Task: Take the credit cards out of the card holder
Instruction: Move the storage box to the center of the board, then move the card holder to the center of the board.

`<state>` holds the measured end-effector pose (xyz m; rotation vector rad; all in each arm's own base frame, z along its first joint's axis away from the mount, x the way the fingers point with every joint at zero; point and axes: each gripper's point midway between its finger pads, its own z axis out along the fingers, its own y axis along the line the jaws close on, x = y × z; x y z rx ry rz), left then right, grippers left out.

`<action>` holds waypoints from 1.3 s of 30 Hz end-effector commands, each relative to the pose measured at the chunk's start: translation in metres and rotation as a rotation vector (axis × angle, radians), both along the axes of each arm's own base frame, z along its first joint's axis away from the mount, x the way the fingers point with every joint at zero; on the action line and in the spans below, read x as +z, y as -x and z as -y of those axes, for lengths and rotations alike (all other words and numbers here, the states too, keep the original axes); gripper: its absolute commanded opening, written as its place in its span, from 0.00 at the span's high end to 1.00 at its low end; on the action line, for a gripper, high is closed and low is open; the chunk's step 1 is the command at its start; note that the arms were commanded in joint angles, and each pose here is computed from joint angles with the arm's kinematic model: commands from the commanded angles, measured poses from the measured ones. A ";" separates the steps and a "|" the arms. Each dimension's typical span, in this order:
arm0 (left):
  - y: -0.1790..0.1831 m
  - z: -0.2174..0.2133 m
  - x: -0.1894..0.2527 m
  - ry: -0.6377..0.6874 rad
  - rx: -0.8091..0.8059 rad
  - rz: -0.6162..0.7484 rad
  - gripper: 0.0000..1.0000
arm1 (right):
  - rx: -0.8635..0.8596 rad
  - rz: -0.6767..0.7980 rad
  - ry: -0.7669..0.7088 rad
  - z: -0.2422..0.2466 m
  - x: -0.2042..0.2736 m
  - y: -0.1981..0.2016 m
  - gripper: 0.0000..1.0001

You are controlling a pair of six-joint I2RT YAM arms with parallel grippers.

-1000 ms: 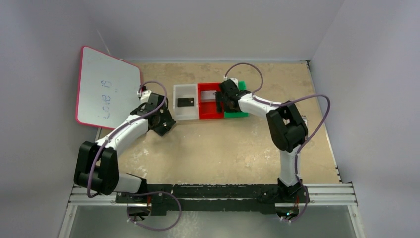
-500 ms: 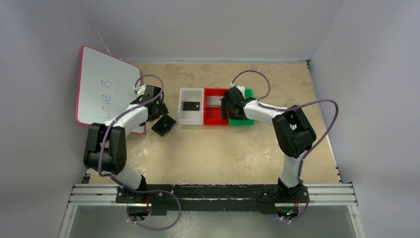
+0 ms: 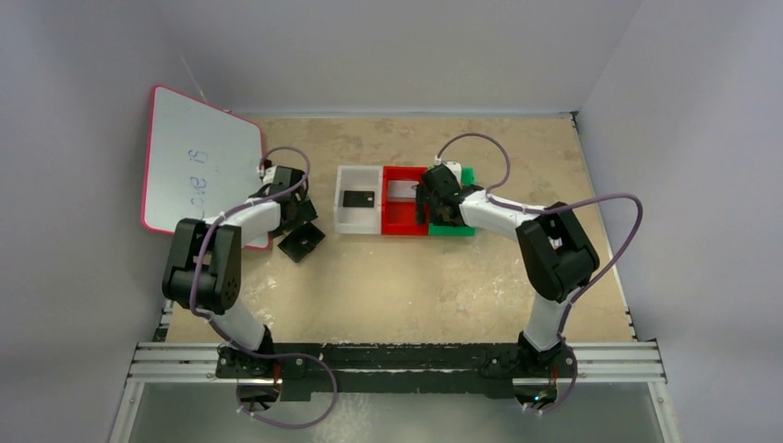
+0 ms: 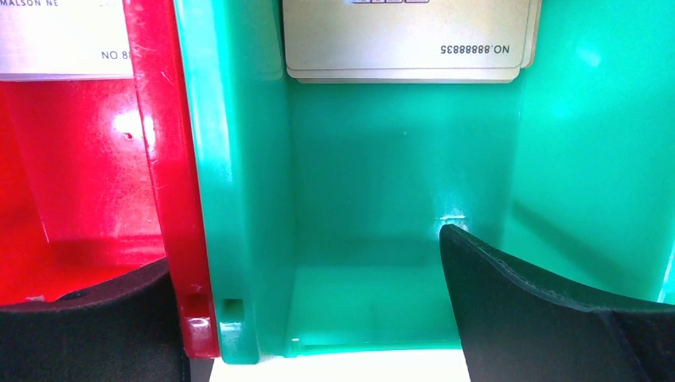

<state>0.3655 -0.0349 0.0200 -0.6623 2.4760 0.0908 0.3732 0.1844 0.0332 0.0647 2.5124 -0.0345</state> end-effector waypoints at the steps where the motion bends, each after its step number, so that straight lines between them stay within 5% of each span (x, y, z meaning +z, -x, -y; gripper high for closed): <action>1: 0.047 0.016 -0.021 0.088 -0.008 -0.077 0.24 | -0.035 0.007 0.006 0.014 0.006 0.017 0.04; 20: 0.115 0.079 -0.018 0.245 -0.071 -0.015 0.28 | 0.068 0.070 0.041 0.035 0.021 0.034 0.04; 29: 0.137 0.085 -0.025 0.255 -0.109 -0.037 0.29 | 0.118 0.174 -0.166 0.006 0.090 0.034 0.02; 39: 0.170 0.109 -0.033 0.267 -0.128 -0.014 0.45 | 0.115 0.166 -0.402 -0.004 0.114 0.081 0.04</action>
